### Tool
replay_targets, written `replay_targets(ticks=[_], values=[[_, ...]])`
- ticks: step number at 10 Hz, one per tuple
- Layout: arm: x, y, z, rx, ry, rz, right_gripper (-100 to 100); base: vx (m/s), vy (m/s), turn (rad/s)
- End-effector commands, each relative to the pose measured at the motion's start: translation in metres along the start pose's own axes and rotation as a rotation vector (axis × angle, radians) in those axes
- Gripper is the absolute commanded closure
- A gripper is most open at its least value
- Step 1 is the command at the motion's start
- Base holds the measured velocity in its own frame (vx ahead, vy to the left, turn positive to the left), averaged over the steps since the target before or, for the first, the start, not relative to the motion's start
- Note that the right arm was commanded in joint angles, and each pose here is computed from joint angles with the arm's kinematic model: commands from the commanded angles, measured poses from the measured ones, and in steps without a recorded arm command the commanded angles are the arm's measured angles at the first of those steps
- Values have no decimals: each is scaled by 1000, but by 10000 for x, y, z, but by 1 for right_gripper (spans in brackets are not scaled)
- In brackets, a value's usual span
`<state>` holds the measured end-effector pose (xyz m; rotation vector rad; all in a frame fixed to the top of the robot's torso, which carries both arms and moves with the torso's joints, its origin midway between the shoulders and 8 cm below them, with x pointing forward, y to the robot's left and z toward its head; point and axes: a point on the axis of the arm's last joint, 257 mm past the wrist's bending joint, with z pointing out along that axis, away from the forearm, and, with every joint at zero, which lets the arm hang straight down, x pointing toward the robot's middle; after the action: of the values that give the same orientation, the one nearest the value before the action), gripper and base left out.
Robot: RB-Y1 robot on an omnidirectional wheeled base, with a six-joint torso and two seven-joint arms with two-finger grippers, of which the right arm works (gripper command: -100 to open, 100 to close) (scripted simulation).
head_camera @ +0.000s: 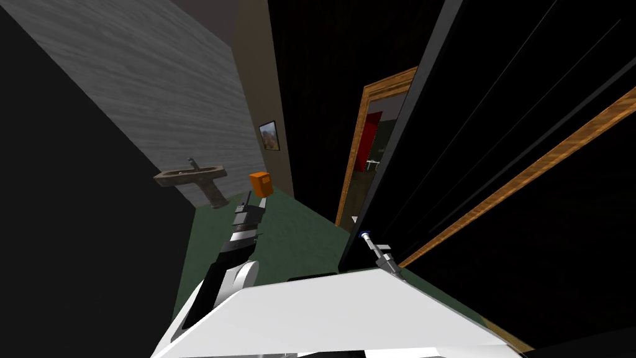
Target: Pull the door open
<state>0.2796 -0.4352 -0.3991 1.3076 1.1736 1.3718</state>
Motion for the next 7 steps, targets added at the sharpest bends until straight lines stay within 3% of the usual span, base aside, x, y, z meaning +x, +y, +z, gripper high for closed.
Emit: replay_targets(ticks=[1,4,5,7], values=[[-26,19,-30,-1,0,-2,100,-211,-78,143],[0,-1,-39,2,6,0,100,-155,-39,108],[53,-22,-181,6,22,-2,100,-68,-51,107],[100,-31,-309,8,37,-4,100,-102,-94,108]])
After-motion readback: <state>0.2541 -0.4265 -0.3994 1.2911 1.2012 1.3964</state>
